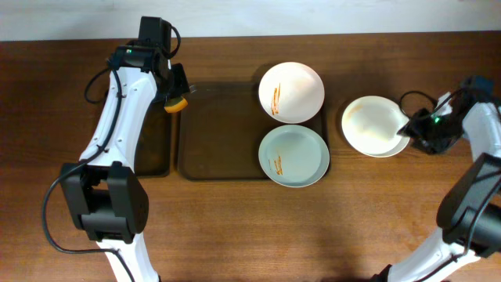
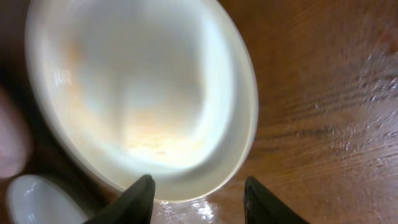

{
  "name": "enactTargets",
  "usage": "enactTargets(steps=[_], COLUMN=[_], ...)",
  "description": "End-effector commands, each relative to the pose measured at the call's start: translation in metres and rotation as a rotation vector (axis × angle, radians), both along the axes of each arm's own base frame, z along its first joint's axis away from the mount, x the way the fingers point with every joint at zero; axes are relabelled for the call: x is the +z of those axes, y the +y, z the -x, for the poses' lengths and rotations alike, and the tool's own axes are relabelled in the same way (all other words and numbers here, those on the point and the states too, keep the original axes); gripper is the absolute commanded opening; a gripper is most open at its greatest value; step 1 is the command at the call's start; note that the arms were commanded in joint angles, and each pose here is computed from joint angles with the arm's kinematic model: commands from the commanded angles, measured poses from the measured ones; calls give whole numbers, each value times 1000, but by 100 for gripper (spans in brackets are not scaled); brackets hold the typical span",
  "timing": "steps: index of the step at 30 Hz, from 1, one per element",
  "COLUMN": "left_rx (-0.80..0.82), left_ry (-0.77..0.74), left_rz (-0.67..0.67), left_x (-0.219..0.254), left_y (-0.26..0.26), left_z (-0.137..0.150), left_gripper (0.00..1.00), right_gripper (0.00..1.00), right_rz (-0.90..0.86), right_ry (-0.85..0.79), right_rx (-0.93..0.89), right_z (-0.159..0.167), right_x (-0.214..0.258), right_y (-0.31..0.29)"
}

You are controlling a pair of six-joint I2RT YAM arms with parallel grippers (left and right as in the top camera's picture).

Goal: Clean dirty plates on tray and stack at the side
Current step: 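Grasp the next plate rim with the right gripper, bring sponge over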

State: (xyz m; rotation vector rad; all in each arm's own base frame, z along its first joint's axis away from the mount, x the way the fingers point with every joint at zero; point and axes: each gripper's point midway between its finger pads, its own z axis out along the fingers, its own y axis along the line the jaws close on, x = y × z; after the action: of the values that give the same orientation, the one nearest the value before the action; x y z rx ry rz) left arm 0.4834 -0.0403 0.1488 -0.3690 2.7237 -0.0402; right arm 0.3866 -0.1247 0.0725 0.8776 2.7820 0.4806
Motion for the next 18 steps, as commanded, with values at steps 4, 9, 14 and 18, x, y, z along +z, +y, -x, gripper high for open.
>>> enactTargets(steps=[4,9,14,18], left_rx=[-168,-199,-214,-215], left_ry=[19,30,26,26], left_rz=[13,13,13,12], left_x=[0,-1,0,0], left_y=[-22,-36,-44,-44], left_z=[7,12,12,12], left_gripper=[0,0,0,0], right_gripper=[52,43,39,36], right_rz=[0,5,88,87], right_ry=[-67,110,190,182], right_rx=[298,441,453,446], right_z=[1,38,63,67], right_x=[72,18,-23,-40], right_y=[101,179,197,197])
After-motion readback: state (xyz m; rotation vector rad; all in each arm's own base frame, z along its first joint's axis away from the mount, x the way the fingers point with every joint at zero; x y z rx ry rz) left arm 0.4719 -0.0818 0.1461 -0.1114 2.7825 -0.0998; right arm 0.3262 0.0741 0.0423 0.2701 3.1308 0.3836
